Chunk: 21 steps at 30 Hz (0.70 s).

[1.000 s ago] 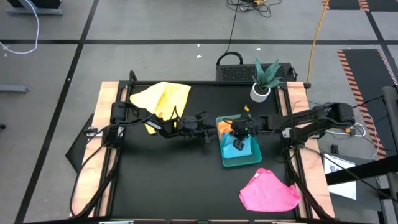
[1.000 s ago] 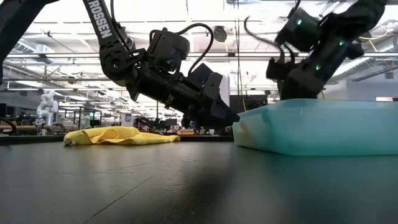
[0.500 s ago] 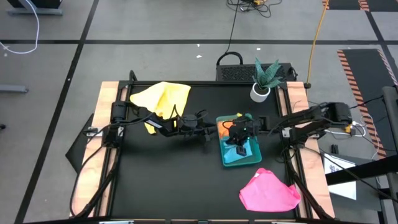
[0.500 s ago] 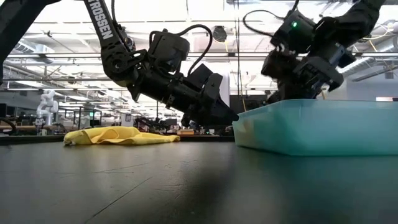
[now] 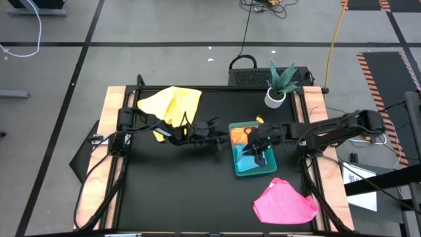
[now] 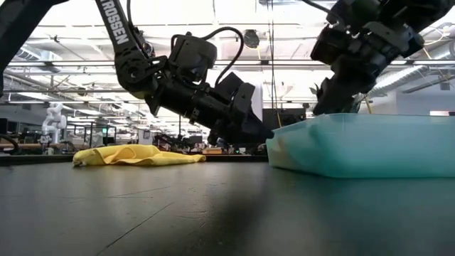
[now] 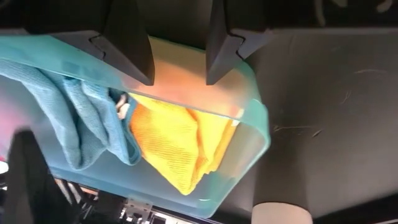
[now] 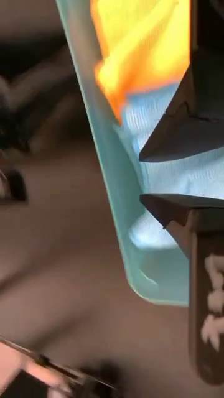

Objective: Fold microfiber towels
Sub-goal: Put the blue microfiber cloth into the green bin

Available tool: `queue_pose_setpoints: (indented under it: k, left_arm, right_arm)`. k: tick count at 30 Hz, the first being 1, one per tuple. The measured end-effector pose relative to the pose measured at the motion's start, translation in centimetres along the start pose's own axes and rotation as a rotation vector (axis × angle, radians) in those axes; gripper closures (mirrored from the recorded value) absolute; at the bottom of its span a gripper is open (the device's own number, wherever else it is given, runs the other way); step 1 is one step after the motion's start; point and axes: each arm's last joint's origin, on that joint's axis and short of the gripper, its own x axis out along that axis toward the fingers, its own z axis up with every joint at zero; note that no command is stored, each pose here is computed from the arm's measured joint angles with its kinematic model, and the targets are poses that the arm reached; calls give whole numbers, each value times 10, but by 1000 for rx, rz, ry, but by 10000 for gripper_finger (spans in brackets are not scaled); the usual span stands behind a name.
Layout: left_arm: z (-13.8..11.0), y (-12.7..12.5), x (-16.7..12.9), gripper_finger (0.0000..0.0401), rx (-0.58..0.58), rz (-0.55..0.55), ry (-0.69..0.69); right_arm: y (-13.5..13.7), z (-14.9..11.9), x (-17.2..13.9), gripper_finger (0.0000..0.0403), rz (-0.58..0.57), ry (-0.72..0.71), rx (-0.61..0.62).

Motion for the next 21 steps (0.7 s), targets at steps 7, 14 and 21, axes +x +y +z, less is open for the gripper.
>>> queue_pose_setpoints:
  k: [7, 14, 21]
  left_arm:
    - [2, -4, 1, 256, 1, -13, -7]
    - [2, -8, 1, 256, 10, -22, -6]
    - [1, -8, 1, 256, 11, -21, 0]
  right_arm:
    - [-14, -11, 30, 344, -232, 59, 46]
    - [-21, -17, 48, 391, -161, 103, 16]
    - [-13, -4, 23, 397, -144, 17, 33]
